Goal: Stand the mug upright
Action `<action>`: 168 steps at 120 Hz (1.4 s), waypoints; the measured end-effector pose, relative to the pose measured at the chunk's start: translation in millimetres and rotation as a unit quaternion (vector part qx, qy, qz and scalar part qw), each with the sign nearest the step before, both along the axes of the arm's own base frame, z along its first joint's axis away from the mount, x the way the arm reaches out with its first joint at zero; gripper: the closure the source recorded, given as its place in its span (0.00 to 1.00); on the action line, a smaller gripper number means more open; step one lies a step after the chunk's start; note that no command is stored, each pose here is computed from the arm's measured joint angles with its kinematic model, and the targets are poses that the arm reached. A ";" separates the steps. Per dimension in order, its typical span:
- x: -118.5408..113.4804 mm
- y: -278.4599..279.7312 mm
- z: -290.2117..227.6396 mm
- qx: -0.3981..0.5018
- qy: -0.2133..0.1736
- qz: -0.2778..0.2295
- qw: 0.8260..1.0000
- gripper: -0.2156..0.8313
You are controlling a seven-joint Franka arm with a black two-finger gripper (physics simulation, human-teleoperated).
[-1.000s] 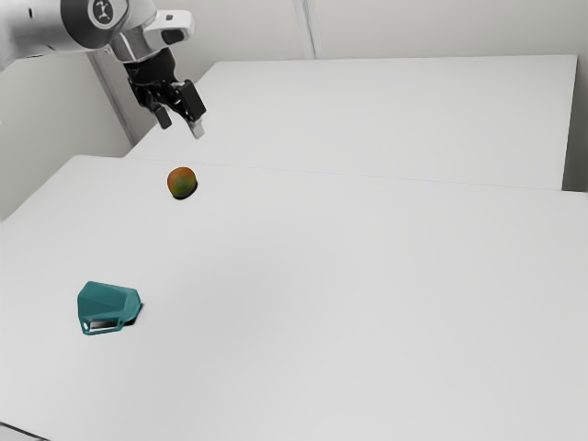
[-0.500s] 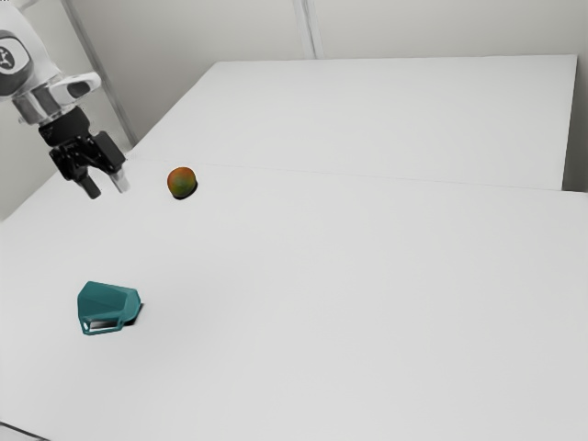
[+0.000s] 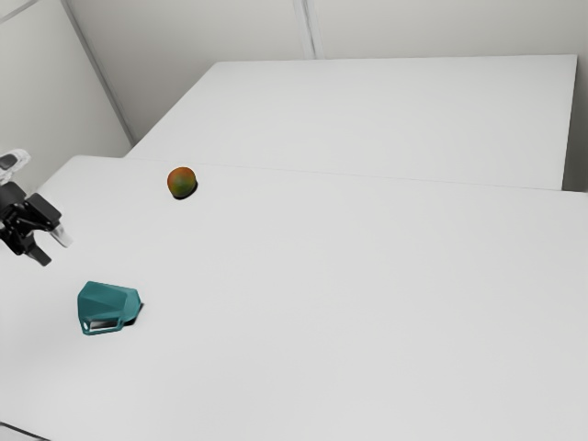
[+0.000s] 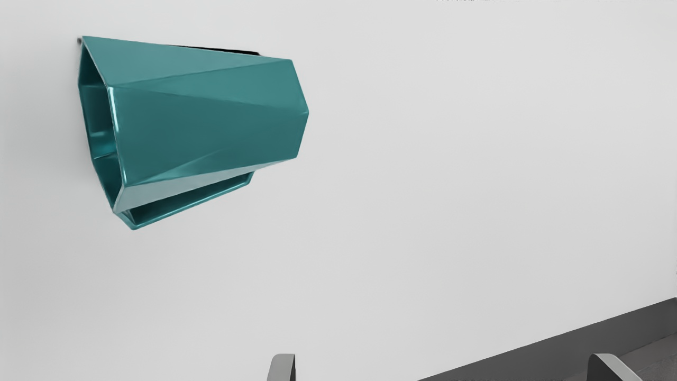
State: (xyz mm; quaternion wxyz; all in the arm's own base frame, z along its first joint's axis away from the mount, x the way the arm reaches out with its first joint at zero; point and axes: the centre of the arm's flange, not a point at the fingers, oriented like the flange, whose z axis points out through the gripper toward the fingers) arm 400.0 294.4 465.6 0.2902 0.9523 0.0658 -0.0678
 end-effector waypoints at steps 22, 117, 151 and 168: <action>-1.9 45.7 -45.6 -0.015 -0.009 0.021 1.000 0.21; 24.4 38.7 -182.1 -0.132 -0.084 0.018 0.987 0.21; 20.0 40.8 -176.9 -0.148 -0.106 0.012 0.983 0.74; 20.4 37.1 -164.1 -0.157 -0.119 0.000 0.980 0.86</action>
